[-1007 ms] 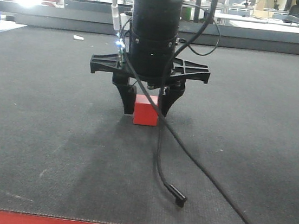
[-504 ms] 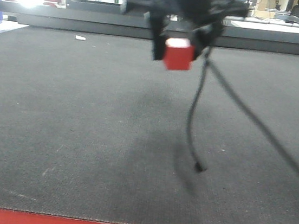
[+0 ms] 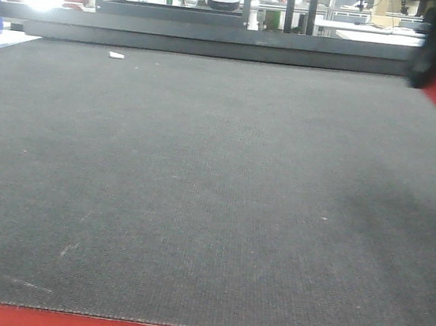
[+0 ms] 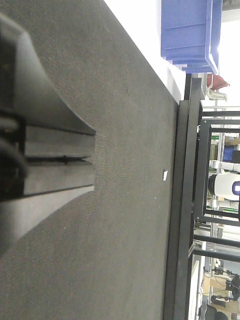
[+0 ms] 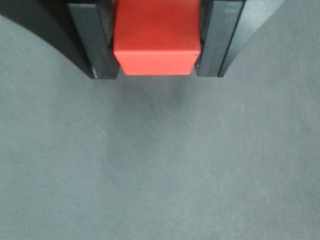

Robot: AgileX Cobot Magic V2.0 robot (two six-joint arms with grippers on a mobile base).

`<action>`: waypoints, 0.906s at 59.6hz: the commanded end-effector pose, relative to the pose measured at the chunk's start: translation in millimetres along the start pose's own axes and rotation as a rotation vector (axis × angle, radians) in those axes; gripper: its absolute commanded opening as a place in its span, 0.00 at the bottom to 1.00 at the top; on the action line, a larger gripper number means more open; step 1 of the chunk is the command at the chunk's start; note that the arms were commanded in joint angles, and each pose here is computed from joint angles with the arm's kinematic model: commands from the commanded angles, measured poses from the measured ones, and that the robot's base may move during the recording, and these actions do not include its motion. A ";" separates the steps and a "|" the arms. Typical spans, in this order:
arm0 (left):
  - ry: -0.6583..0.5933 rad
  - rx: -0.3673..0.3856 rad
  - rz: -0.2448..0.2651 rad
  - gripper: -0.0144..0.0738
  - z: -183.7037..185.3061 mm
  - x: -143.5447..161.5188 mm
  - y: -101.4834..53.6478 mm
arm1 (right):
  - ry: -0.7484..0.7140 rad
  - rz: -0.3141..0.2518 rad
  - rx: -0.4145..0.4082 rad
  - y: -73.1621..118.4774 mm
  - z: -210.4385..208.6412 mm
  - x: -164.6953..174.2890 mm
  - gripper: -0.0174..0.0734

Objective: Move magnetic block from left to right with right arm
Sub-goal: 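Close the right gripper on the red cube and lift it, then hold the red cube raised in the right gripper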

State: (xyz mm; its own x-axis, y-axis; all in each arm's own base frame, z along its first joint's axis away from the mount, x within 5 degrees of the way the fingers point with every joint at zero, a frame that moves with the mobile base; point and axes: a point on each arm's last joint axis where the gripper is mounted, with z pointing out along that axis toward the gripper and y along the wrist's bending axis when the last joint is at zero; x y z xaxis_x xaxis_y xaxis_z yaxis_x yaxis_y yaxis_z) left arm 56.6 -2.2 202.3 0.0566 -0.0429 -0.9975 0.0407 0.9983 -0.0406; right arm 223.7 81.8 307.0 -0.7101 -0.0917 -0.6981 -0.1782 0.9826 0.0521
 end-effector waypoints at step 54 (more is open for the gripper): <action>-0.099 0.004 -0.007 0.03 -1.3 -6.2 -0.2 | -0.814 0.028 -0.119 -44.8 -189.8 118.8 0.29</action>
State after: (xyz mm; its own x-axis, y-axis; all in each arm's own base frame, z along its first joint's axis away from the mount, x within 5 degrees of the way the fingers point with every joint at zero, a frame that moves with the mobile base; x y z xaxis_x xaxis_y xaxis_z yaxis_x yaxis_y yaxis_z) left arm 56.6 -2.2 202.3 0.0566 -0.0429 -0.9975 0.0407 0.9983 -0.0406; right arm 18.7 -3.9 340.7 -0.1234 0.1180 -0.9853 -0.2547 0.9559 0.1464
